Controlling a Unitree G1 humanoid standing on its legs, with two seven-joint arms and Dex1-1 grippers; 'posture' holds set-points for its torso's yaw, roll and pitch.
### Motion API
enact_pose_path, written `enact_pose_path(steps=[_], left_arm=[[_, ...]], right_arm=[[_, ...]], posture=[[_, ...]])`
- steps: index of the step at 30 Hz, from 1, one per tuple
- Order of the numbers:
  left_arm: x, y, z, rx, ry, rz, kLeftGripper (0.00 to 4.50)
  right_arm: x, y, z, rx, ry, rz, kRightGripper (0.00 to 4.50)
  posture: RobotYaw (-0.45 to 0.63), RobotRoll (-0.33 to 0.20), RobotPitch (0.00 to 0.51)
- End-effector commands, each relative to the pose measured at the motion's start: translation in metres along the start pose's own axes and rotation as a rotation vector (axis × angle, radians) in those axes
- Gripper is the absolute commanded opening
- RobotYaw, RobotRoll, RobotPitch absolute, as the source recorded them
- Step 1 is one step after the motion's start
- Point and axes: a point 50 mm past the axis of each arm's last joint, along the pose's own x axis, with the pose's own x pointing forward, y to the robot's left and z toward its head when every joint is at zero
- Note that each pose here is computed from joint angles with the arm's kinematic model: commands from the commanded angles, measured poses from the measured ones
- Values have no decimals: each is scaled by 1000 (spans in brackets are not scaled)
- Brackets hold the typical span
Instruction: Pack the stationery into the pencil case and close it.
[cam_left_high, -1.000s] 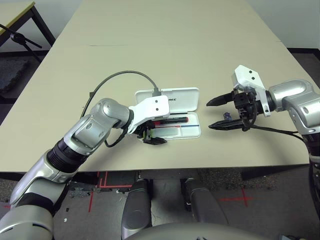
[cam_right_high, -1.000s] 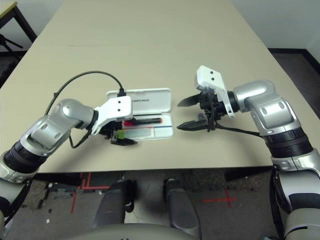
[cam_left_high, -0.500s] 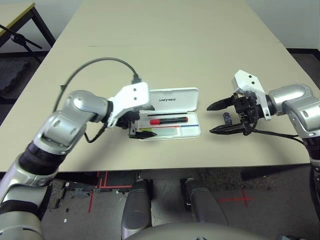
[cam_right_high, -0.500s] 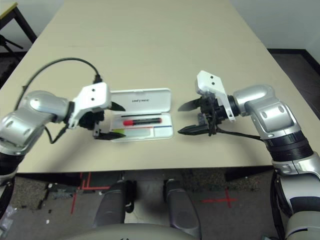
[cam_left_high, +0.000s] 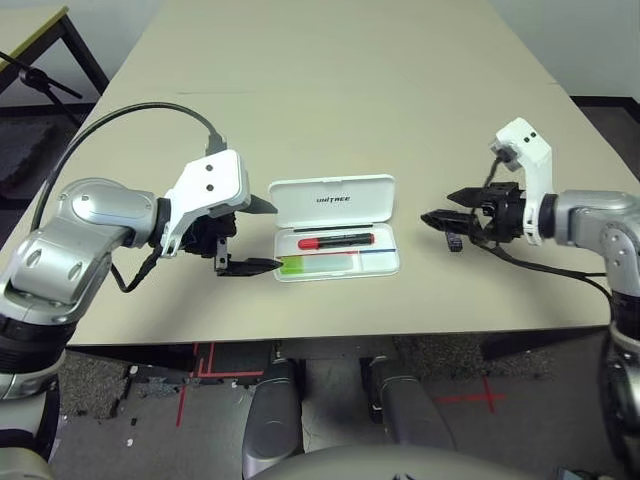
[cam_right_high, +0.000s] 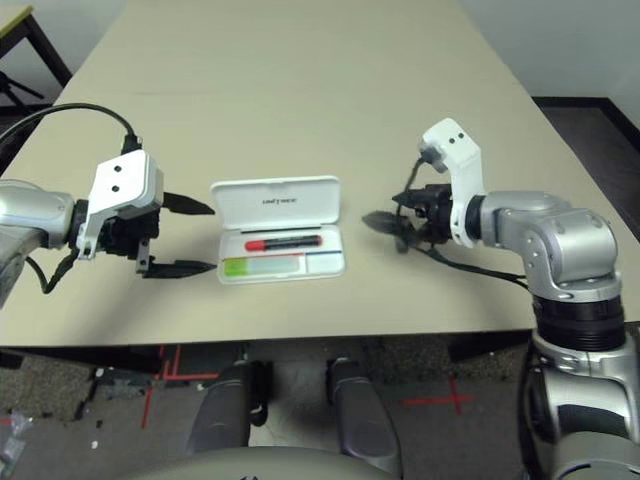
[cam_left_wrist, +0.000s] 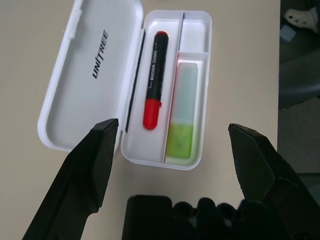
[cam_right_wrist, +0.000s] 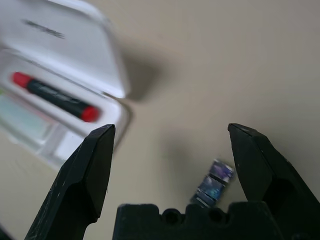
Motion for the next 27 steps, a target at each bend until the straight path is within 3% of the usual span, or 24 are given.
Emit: enact_pose_path(steps=[1,8,20,23,27], left_arm=[[3,2,3,19,-6,-15,4451],[3,5,2,31,8,-17,4451],[3,4,2,32,18,-7,4451],[4,4,3,33,17,-6,4500],[5,4,3,35,18,-6,4500]], right_arm=[[-1,-2,-8,39,45,-98,4500],[6,-7,-27,84,134,-167,4500],[21,-6,-36,94,178,-133,4500],[23,-6,-37,92,181,-131,3896],[21,-7,-36,82,185,-123,2377]], posture=[[-77,0,173],[-68,0,177],[-39,0,180],[-37,0,179],[-38,0,175]])
